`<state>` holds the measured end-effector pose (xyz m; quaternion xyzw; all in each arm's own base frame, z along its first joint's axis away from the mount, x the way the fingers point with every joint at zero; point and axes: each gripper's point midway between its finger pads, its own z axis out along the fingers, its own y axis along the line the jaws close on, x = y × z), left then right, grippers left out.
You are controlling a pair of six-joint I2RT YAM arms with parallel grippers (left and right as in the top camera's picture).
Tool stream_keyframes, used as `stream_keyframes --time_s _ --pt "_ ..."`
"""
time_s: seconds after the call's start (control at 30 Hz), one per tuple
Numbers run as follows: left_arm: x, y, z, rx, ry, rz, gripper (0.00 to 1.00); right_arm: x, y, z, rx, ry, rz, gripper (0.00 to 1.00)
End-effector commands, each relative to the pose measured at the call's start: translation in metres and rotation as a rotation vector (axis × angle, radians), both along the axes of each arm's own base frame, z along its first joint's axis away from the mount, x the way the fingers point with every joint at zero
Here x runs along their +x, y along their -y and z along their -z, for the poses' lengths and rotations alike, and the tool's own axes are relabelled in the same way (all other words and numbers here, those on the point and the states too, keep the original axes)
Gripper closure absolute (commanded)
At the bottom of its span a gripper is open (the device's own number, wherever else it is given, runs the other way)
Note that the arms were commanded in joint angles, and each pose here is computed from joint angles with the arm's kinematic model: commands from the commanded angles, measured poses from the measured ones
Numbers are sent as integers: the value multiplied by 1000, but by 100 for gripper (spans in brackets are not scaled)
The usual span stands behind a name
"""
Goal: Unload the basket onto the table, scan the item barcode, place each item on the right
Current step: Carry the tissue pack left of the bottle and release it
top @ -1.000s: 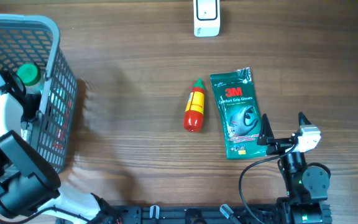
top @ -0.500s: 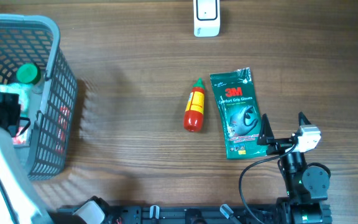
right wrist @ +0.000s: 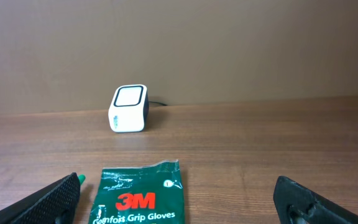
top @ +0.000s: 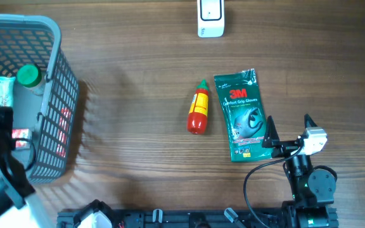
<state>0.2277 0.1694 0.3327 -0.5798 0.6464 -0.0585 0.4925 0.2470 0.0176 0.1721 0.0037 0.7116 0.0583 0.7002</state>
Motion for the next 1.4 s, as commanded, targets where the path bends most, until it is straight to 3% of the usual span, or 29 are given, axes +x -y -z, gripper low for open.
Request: stream_keyframes --time_s 0.0,0.2,0.3,0.67,0.93,1.17,1.37 --pt "2 35 -38 36 151 159 96 -1 -2 -2 -8 11 -10 0" --pt "8 100 -63 -24 293 476 96 -1 -2 -2 -8 11 -10 0" --pt "6 120 -56 -81 285 564 96 -1 -2 -2 -8 11 -10 0" --pt "3 213 -46 -63 234 1020 96 -1 -2 -2 -8 11 -10 0" --pt "12 229 8 -165 66 941 96 -1 -2 -2 -8 11 -10 0" --pt "38 269 88 -341 -49 891 96 -1 -2 -2 -8 11 -10 0" --pt "61 289 155 -411 -182 651 96 -1 -2 -2 -8 11 -10 0"
